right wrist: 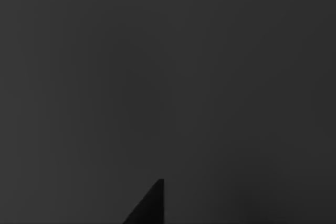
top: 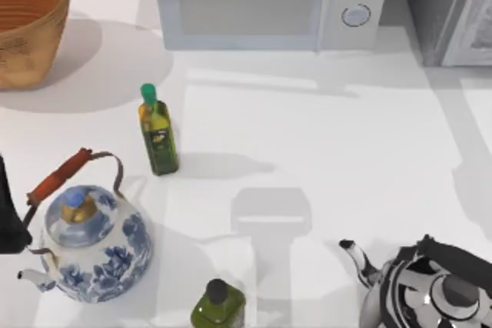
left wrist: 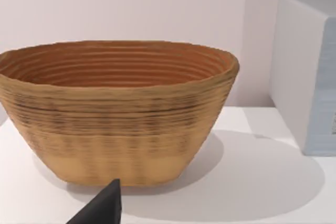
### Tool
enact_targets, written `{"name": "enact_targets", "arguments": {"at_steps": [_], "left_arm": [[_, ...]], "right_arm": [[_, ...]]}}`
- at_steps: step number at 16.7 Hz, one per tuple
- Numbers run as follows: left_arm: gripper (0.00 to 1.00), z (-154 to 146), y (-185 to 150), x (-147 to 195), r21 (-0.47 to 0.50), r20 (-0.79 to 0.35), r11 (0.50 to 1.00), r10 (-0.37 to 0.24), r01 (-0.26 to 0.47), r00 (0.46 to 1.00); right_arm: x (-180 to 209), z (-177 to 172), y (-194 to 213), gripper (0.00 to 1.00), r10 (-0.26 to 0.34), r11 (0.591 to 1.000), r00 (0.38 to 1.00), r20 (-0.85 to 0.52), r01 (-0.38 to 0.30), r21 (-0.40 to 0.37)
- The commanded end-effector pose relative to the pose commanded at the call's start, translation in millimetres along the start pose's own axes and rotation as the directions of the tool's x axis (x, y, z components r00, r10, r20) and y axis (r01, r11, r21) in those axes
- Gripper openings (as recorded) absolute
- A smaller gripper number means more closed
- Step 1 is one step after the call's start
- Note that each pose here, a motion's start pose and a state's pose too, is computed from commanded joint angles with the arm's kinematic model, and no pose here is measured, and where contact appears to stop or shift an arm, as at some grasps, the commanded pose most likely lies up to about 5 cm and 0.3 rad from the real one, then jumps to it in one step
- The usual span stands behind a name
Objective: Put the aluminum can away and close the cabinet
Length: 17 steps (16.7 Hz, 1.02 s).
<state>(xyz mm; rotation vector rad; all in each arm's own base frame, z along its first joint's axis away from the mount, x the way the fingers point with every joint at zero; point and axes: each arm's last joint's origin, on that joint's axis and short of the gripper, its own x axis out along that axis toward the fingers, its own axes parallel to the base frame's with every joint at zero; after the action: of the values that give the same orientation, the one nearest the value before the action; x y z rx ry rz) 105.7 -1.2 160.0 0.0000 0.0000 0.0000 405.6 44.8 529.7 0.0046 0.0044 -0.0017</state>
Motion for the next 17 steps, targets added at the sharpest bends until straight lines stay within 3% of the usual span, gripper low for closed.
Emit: {"name": "enact_targets", "arguments": {"at_steps": [11,17], "left_arm": [[1.00,0.0,0.0,0.0,0.000,0.000,1.000,0.000,0.000,1.000],[1.00,0.0,0.0,0.0,0.000,0.000,1.000,0.000,0.000,1.000]], "right_arm": [[-2.0,1.1,0.9,1.00,0.001,1.000,1.000,0.001,-0.001,0.000],[-56.0,22.4,-4.2,1.00,-0.038,0.999,0.999,0.026,0.038,0.003]]}}
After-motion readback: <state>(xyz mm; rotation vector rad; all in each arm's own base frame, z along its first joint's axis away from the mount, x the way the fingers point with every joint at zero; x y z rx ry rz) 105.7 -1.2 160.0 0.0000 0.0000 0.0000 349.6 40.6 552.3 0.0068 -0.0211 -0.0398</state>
